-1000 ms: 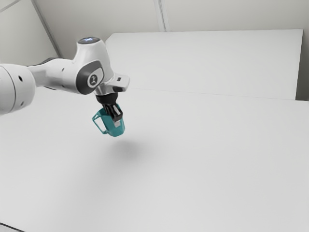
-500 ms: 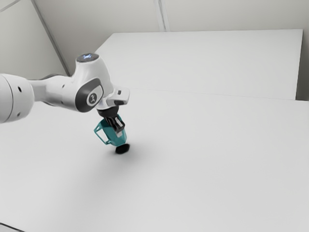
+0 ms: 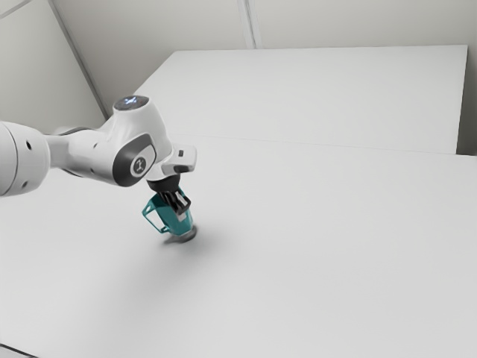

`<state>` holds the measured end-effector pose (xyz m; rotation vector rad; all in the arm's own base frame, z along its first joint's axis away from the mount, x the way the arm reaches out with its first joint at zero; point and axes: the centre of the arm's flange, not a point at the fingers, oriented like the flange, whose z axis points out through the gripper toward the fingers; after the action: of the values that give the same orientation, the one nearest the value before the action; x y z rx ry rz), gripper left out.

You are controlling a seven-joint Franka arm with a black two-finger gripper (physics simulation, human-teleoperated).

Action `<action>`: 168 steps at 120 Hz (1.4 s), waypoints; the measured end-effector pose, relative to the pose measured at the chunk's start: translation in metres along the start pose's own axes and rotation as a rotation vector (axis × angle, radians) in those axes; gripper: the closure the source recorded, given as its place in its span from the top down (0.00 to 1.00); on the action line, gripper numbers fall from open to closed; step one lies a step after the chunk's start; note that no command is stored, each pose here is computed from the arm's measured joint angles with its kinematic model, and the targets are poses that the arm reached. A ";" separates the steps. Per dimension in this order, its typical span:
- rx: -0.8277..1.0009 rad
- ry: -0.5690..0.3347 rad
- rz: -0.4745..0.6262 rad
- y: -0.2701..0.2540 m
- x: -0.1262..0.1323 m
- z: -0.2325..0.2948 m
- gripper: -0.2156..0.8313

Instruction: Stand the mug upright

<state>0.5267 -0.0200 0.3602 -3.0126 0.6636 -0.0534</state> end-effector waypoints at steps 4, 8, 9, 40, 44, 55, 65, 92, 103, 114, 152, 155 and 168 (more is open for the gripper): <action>0.001 0.001 -0.003 0.000 0.000 0.000 0.04; 0.001 0.002 -0.006 -0.001 0.000 0.001 0.05; 0.001 0.003 -0.006 -0.001 0.000 0.001 0.05; -0.004 0.013 -0.010 0.001 0.002 0.000 0.23; -0.004 0.014 -0.009 0.002 0.002 0.000 0.26; -0.004 0.017 -0.006 0.003 0.003 0.000 0.33; -0.003 0.019 -0.003 0.004 0.004 -0.001 0.39; -0.002 0.028 0.003 0.007 0.005 -0.004 0.52; 0.000 0.036 0.005 0.007 0.006 -0.008 0.56; 0.003 0.049 0.006 0.008 0.007 -0.015 0.59; 0.040 0.155 0.003 -0.003 0.042 -0.117 0.71; 0.044 0.163 0.002 -0.005 0.047 -0.131 0.72; 0.050 0.159 -0.006 -0.012 0.072 -0.177 0.75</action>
<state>0.5887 -0.0483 0.5394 -2.9841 0.6550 -0.3083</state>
